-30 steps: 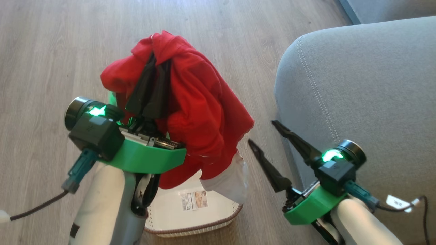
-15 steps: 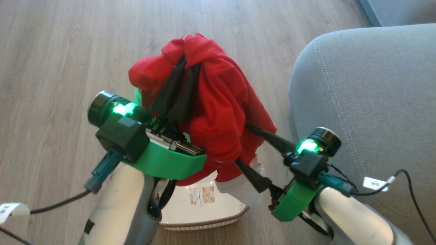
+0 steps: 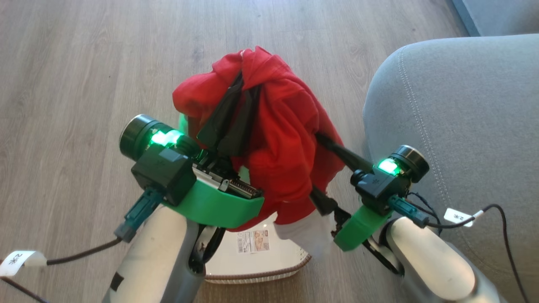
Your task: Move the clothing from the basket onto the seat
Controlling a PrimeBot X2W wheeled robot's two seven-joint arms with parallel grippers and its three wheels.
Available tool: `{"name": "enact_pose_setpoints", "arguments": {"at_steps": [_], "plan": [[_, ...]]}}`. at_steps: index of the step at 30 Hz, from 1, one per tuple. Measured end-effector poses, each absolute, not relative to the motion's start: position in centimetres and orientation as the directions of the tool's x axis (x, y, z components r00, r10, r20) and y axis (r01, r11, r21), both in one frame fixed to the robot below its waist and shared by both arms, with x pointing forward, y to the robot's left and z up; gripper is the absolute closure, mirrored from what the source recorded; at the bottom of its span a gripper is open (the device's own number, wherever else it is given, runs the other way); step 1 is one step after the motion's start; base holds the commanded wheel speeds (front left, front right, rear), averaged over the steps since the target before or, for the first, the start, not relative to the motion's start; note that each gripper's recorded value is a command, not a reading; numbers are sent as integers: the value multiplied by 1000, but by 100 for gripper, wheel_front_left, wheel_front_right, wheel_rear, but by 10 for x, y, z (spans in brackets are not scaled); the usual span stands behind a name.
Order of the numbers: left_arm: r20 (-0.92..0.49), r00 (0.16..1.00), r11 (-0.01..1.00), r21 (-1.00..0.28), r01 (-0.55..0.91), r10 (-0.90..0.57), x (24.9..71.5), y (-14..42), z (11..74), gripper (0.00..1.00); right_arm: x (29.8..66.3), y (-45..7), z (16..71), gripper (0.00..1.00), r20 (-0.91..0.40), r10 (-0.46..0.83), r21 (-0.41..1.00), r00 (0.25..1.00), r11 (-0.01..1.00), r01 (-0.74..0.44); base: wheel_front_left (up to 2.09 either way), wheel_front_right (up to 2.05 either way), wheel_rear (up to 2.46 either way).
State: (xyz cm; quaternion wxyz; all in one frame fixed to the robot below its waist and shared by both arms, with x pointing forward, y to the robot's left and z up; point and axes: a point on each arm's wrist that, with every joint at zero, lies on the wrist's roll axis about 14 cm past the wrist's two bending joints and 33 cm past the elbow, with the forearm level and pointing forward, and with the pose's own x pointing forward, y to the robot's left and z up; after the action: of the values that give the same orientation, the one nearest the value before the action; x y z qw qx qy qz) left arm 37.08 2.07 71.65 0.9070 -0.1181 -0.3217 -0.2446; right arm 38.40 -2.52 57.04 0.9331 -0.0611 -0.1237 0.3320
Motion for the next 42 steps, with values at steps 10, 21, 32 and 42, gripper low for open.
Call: {"name": "enact_pose_setpoints", "arguments": {"at_steps": [10,21,32,42], "plan": [[645,668,849,-57,525,-370,366,21,719,100,391,-32,563,0,176,581,-236,795,809,-539,0,0,0],[652,635,839,3,544,-414,355,11,721,100,384,-10,549,0,124,639,-292,759,754,-588,0,0,0],[634,620,815,29,578,-462,352,-1,713,100,387,5,551,0,116,679,-318,725,717,-620,0,0,0],[615,584,771,62,634,-530,341,-18,707,100,399,3,547,0,103,652,-319,751,737,-596,0,0,0]]}}
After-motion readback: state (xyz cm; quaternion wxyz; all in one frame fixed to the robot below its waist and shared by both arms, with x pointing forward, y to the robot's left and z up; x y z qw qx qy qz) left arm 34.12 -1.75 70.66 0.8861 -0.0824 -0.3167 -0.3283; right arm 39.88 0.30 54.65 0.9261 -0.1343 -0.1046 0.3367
